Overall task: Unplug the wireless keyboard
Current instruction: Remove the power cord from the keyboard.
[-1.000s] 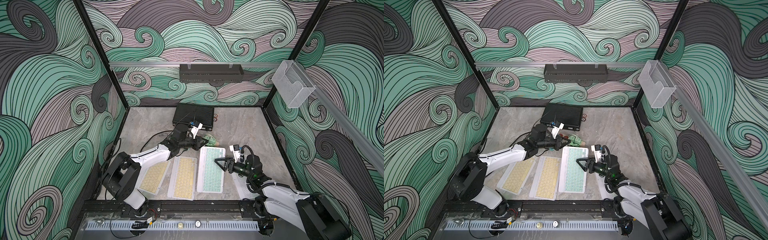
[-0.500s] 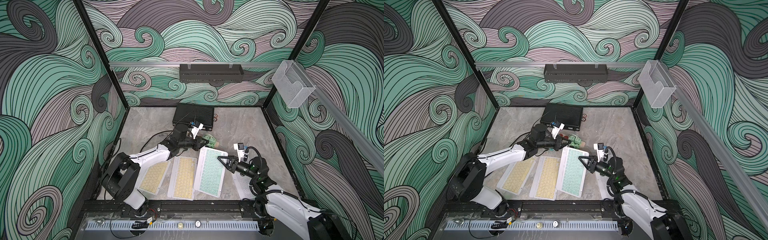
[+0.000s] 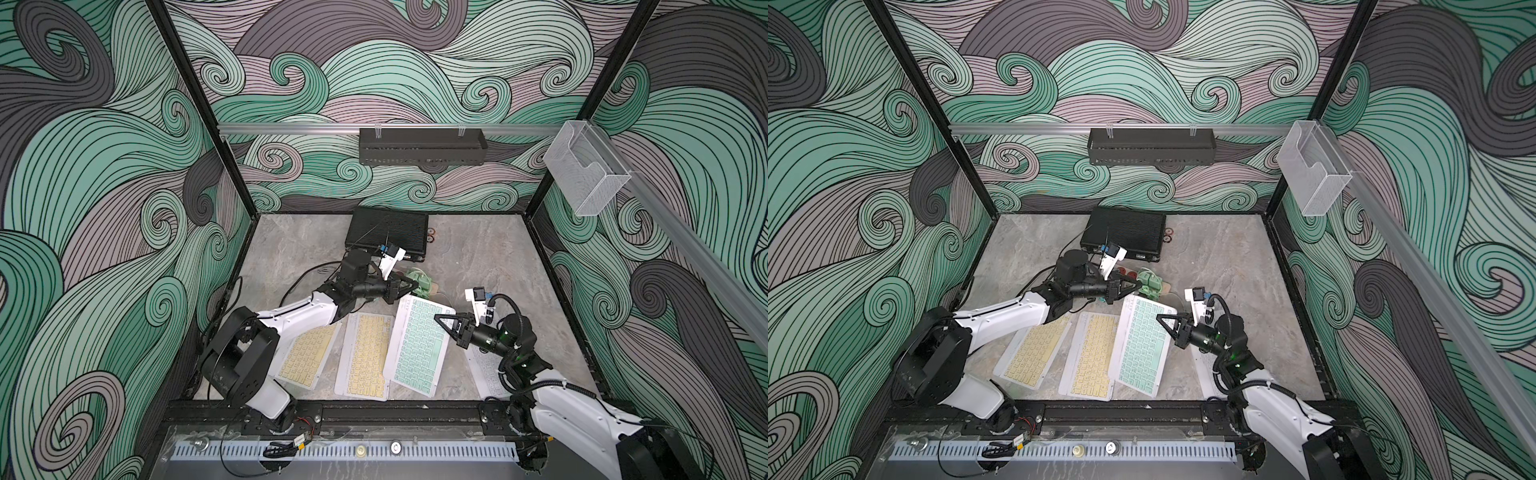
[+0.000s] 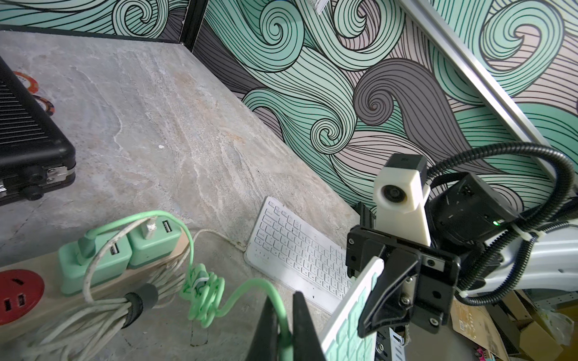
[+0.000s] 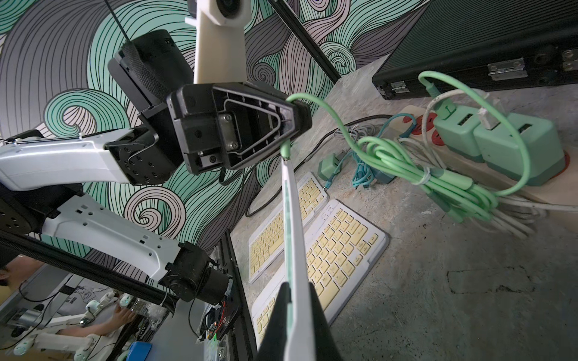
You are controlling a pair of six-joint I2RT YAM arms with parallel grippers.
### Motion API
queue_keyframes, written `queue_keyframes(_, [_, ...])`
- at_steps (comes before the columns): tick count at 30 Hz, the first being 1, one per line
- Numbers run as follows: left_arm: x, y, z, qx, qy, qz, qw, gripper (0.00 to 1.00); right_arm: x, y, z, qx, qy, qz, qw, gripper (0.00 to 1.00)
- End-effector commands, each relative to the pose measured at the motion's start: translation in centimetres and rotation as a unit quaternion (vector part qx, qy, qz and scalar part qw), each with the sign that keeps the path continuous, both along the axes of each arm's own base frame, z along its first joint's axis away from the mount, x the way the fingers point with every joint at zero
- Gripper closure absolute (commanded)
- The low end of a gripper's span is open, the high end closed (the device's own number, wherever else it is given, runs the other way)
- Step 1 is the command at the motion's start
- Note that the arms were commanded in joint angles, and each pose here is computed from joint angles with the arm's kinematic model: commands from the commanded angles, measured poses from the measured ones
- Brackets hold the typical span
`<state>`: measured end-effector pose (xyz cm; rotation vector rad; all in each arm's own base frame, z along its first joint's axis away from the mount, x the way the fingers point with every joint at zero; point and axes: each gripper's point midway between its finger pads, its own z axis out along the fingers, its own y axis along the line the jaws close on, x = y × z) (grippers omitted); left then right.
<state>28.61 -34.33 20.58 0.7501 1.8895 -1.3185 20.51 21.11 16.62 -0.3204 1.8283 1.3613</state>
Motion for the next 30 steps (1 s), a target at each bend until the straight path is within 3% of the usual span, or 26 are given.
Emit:
queue_keyframes(1, [-2.3,-0.6,3.9,-0.055,-0.056,-0.053,0.996,1.00,0.0,0.4,1.6,0.003,-0.035,0.012,0.999,1.00])
queue_keyframes(9, [-4.2,0.4,8.1,-0.086,-0.103,-0.060,0.989,1.00,-0.8,0.9,2.7,-0.001,-0.069,0.039,0.997,1.00])
queue_keyframes(16, [-4.4,0.3,9.7,-0.099,-0.106,-0.063,0.987,1.00,-2.0,1.6,3.8,-0.005,-0.100,0.061,0.993,1.00])
queue_keyframes(30, [-4.9,0.6,12.7,-0.134,-0.117,-0.058,0.982,1.00,-2.3,2.0,3.5,-0.016,-0.101,0.067,0.992,1.00])
